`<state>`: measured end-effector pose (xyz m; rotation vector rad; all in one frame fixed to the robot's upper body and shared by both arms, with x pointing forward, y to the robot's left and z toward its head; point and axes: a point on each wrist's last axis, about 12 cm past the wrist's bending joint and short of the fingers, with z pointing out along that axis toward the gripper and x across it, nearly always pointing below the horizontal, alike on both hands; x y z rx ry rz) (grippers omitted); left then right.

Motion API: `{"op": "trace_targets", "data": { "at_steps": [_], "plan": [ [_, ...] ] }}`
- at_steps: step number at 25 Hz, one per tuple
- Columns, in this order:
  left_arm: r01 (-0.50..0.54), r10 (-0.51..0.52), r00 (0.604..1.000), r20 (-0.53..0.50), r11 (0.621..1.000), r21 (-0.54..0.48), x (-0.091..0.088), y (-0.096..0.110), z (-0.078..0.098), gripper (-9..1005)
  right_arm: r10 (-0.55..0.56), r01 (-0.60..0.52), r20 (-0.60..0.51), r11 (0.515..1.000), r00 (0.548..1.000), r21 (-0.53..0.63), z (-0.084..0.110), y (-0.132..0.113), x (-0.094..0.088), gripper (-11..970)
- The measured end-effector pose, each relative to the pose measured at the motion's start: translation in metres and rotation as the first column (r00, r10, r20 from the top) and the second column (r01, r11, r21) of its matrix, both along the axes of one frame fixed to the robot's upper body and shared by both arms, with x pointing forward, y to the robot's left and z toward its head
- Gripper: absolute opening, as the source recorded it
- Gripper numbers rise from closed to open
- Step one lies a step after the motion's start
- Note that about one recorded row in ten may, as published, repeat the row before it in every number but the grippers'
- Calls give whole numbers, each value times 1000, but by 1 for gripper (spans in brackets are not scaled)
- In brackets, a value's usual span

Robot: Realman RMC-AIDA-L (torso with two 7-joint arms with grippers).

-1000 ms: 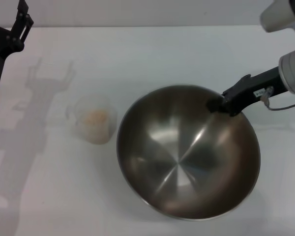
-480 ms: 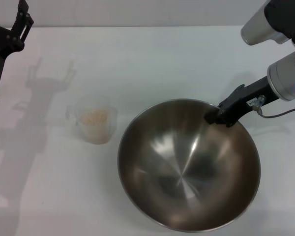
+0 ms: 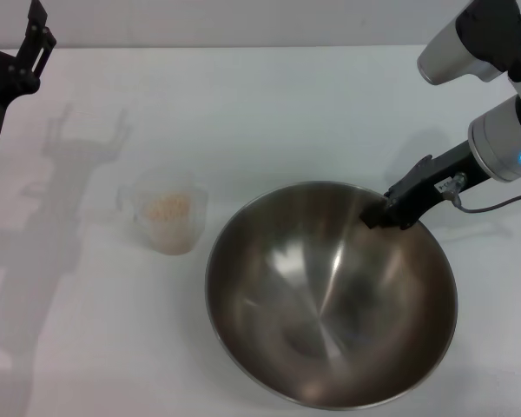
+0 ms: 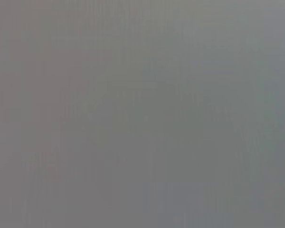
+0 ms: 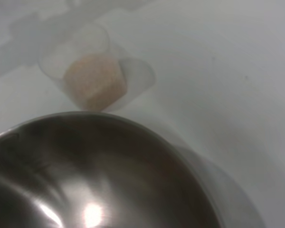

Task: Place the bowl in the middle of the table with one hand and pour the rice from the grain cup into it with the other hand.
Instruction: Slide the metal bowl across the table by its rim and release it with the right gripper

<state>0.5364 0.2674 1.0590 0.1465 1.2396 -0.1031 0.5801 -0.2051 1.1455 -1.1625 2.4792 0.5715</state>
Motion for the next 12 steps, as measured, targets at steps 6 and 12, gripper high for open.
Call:
{"op": "trace_targets", "data": {
  "at_steps": [6, 12],
  "plan": [
    [-1, 1, 1000, 1, 1000, -1, -1, 0, 0, 862, 11, -11, 53, 1000, 999, 6, 10, 2, -1, 197],
    [-6, 6, 1000, 8, 1000, -2, -4, 2, -1, 862, 21, -34, 174, 997, 985, 75, 36, 11, 4, 374]
  ]
}}
